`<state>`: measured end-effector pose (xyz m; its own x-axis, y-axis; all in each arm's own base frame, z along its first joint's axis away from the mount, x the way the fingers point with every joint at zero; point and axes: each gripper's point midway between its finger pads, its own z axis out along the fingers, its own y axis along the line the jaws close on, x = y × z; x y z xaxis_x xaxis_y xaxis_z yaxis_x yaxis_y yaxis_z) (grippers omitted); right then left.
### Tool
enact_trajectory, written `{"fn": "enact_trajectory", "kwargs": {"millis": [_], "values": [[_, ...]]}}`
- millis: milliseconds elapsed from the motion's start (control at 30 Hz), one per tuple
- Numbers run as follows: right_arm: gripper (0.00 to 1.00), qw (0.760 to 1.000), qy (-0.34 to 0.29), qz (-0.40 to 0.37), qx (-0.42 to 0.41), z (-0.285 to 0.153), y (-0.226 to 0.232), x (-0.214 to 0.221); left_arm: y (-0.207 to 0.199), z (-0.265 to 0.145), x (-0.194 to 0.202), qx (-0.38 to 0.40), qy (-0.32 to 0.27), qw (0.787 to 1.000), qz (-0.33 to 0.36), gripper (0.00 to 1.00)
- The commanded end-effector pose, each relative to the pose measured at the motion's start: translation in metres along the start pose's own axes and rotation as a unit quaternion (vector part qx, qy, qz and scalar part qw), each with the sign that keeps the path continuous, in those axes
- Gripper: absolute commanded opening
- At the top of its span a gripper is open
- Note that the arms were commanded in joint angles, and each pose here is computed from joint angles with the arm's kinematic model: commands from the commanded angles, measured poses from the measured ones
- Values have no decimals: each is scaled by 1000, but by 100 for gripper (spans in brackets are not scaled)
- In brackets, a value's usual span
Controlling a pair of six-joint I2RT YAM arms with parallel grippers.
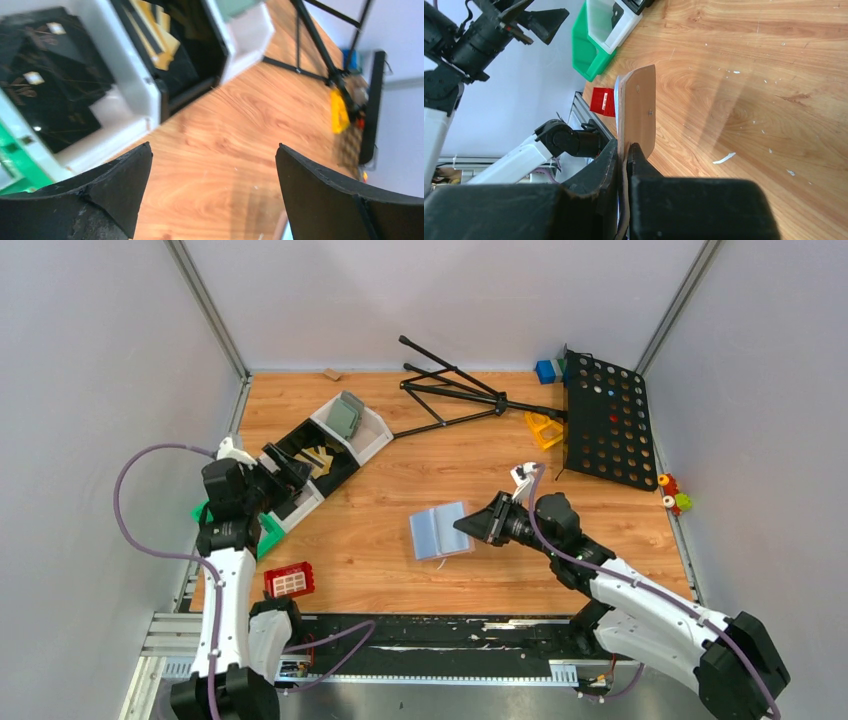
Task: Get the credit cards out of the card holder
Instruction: Place the credit card in the storage box, then remove the credit card from the card holder.
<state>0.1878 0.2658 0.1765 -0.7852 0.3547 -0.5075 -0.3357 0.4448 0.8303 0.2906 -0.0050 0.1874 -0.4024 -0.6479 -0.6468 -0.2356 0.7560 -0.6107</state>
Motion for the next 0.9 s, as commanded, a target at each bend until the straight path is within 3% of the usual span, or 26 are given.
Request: {"fn": "enact_trajectory", "kwargs": {"millis": [0,200,467,633,867], "values": [[0,998,-38,5,-59,5,34,-25,-33,-19,33,82,54,995,-2,100],[0,996,-46,24,-71,9,36,-28,-67,-37,75,179,113,977,9,100],[0,992,-61,60,-96,10,41,-31,-100,-53,133,288,193,937,26,100],[0,987,-52,93,-118,13,48,-30,-118,-64,158,358,226,906,-4,98],[0,980,-38,129,-147,13,56,-27,-134,-79,165,407,230,884,-22,98]]}}
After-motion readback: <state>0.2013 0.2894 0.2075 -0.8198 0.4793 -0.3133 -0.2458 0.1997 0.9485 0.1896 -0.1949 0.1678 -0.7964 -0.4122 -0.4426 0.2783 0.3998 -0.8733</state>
